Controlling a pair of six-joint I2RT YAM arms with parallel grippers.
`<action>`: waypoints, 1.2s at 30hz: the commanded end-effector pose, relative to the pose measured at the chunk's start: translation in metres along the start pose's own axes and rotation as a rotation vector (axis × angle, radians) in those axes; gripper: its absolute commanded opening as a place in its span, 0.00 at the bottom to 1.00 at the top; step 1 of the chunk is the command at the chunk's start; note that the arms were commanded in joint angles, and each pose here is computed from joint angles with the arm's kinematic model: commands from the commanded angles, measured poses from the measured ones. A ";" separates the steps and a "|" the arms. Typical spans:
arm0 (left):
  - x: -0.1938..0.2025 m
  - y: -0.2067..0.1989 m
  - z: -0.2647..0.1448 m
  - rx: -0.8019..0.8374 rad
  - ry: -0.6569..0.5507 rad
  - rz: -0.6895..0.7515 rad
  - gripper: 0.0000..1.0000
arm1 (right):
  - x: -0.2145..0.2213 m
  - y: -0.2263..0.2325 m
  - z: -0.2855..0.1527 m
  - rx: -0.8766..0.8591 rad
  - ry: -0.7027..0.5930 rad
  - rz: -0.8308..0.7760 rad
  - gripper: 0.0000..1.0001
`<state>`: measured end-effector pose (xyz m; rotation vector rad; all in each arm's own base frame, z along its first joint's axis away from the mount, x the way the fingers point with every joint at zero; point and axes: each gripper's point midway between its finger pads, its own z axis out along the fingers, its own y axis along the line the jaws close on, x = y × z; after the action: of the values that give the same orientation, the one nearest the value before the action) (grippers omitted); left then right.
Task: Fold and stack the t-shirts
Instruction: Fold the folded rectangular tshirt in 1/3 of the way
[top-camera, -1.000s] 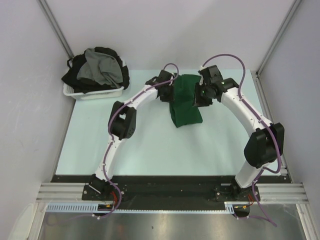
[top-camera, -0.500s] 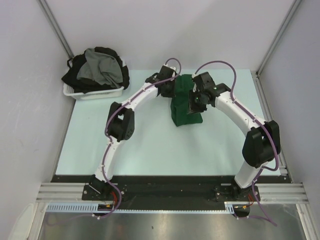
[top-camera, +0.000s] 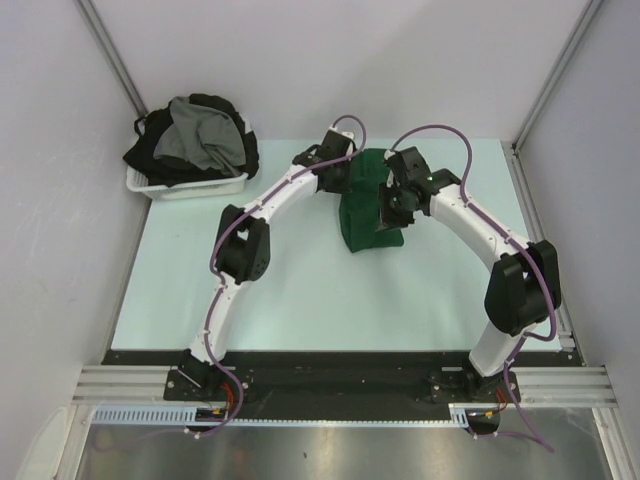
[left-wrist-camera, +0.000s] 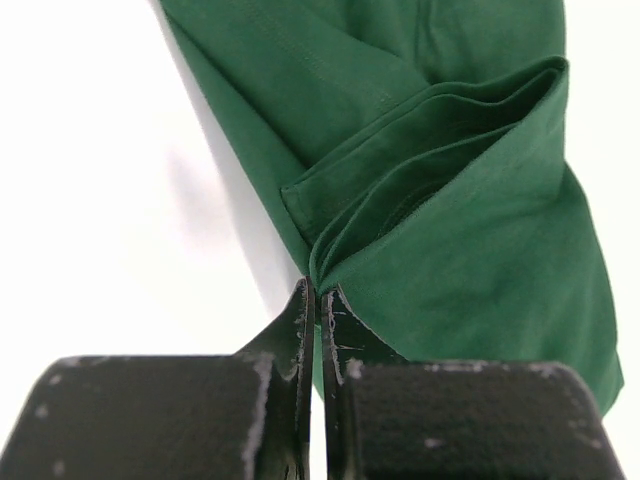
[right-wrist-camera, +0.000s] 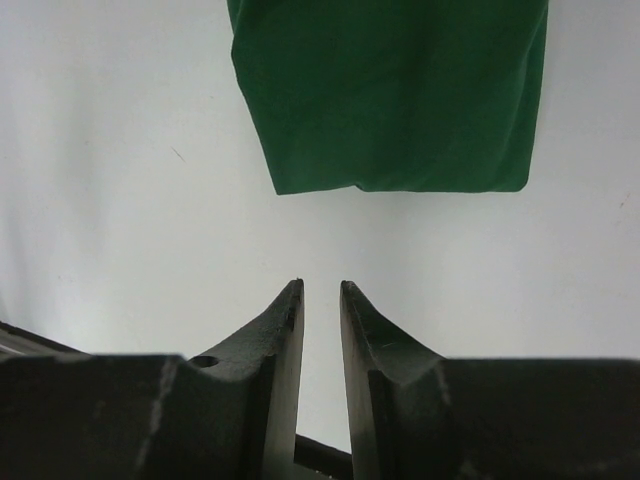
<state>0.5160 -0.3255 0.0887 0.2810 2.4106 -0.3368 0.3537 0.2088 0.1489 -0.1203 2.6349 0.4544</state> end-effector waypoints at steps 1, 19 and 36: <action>-0.035 0.004 -0.020 -0.038 -0.098 0.022 0.00 | -0.009 0.007 -0.008 -0.025 -0.042 -0.011 0.26; -0.018 0.006 0.007 -0.015 -0.057 0.008 0.38 | -0.004 0.003 -0.009 -0.008 -0.029 -0.011 0.26; -0.054 0.005 -0.025 -0.037 -0.157 0.004 0.46 | -0.003 0.004 -0.008 -0.013 -0.028 -0.008 0.26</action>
<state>0.5286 -0.3124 0.0736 0.2604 2.4046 -0.2317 0.3530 0.2085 0.1479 -0.1206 2.6382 0.4528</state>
